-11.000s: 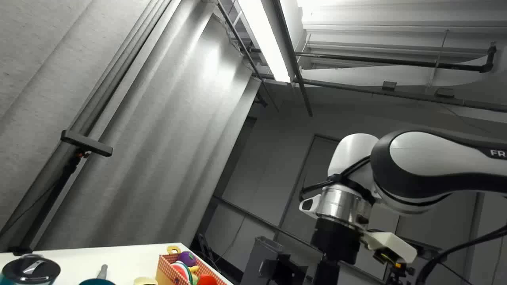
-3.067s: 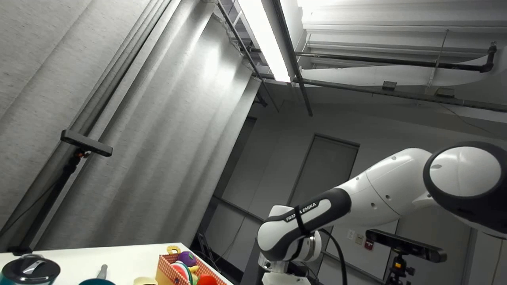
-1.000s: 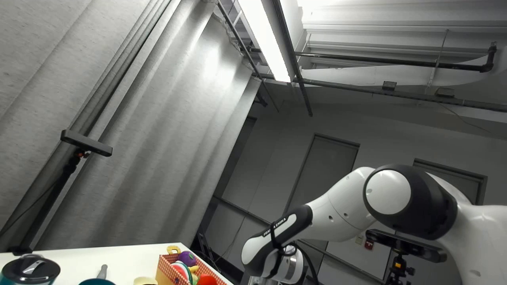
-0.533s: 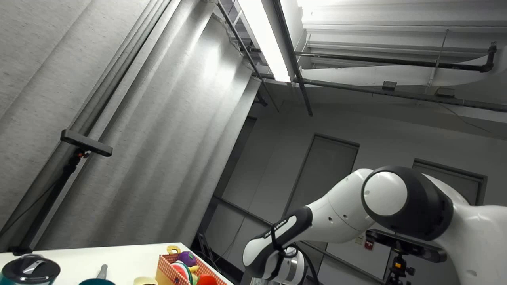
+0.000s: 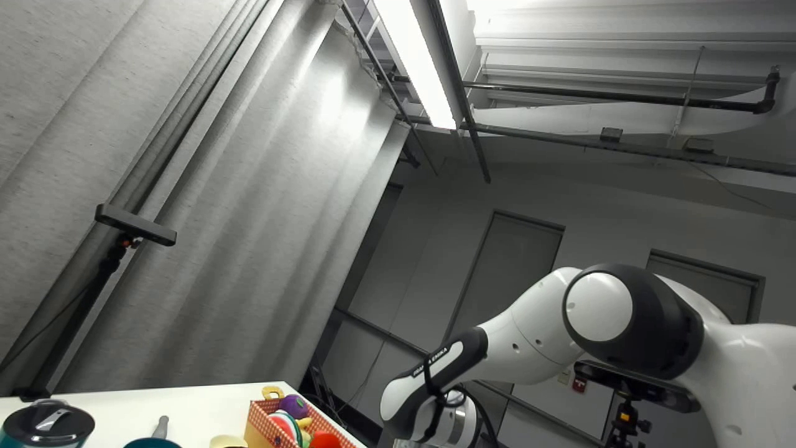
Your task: Put the toy burger in the black pot
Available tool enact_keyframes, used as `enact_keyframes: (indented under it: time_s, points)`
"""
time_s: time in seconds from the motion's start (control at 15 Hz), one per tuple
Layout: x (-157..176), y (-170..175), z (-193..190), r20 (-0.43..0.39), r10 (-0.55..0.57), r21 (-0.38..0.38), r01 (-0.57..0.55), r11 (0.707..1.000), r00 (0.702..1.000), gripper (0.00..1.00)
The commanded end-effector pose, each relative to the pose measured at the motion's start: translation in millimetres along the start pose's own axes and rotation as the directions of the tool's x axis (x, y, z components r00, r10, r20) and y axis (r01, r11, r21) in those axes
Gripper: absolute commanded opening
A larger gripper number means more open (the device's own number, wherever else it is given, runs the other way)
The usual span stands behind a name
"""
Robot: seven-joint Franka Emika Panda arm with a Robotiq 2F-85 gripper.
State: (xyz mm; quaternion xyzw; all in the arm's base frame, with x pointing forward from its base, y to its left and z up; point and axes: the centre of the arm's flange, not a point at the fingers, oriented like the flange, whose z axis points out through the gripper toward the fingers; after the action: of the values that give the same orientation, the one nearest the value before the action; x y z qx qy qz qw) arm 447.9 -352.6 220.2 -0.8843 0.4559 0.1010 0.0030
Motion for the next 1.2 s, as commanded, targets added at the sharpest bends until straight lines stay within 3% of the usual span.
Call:
enact_keyframes:
  time_s: [0.0,0.07,0.13,0.67,1.13]
  points:
    - [12.1,0.3,2.4,-0.011,0.003,0.022,-0.003,1.000,1.000,0.55]
    - [12.2,0.1,2.2,-0.012,0.003,0.022,-0.003,1.000,1.000,0.45]
    - [12.1,-0.1,0.8,-0.015,0.003,0.023,-0.002,1.000,1.000,0.44]
    - [-5.6,-3.4,-29.0,-0.052,-0.004,0.019,0.005,1.000,0.999,0.44]
    - [-27.9,-30.2,-65.8,-0.086,-0.067,-0.001,0.067,0.998,0.994,0.44]
